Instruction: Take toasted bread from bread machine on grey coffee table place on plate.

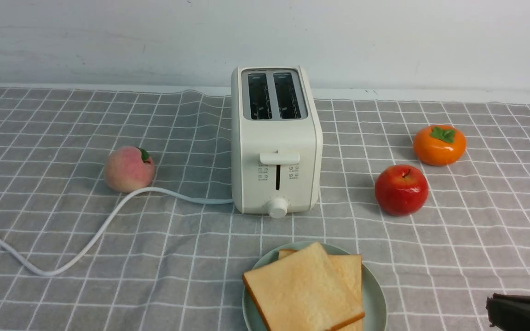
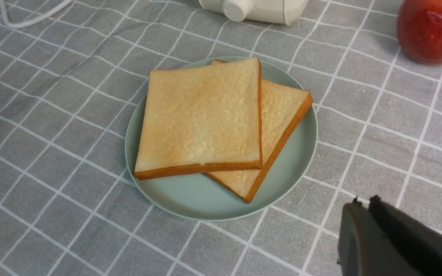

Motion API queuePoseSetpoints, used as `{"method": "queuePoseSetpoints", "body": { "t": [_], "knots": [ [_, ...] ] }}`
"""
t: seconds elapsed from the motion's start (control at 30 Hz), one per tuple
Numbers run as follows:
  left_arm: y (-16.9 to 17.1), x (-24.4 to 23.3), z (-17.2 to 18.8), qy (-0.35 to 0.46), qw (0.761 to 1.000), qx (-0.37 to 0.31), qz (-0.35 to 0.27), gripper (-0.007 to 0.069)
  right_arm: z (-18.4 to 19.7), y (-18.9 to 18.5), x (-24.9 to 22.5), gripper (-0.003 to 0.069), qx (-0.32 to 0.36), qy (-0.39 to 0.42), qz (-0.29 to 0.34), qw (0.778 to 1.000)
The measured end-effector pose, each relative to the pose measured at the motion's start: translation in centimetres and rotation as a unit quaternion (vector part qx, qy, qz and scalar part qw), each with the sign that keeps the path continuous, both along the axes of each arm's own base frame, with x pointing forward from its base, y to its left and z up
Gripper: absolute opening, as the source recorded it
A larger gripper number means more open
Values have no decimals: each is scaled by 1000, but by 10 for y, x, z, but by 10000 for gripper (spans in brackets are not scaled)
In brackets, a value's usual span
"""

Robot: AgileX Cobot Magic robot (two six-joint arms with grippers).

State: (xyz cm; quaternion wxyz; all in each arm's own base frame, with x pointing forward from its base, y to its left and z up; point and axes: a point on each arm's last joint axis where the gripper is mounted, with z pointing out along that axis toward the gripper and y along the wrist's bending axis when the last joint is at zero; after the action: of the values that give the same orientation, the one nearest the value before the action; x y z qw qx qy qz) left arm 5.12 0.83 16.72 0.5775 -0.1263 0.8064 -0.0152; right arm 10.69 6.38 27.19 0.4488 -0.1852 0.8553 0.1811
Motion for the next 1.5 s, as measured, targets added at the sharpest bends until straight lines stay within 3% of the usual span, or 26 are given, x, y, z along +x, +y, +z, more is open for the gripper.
{"method": "queuePoseSetpoints", "body": {
  "t": [0.43, 0.63, 0.8, 1.03, 1.23, 1.5],
  "knots": [
    [-1, 0, 0, 0, 1000, 0, -8, 18, 6, -5, -6, 51, 9, -20, -7, 1000],
    [-1, 0, 0, 0, 1000, 0, -8, 20, 16, -22, -20, 57, 19, -66, -57, 996],
    [-1, 0, 0, 0, 1000, 0, -8, 20, 21, -47, -35, 67, -20, -158, -148, 976],
    [-1, 0, 0, 0, 1000, 0, -8, 22, -31, -58, -58, 79, -33, -192, -224, 955],
    [-1, 0, 0, 0, 1000, 0, -8, 31, -97, -60, -57, 86, -47, -130, -235, 962],
    [-1, 0, 0, 0, 1000, 0, -8, 36, -98, -63, -55, 94, -24, -134, -272, 953]
  ]
}}
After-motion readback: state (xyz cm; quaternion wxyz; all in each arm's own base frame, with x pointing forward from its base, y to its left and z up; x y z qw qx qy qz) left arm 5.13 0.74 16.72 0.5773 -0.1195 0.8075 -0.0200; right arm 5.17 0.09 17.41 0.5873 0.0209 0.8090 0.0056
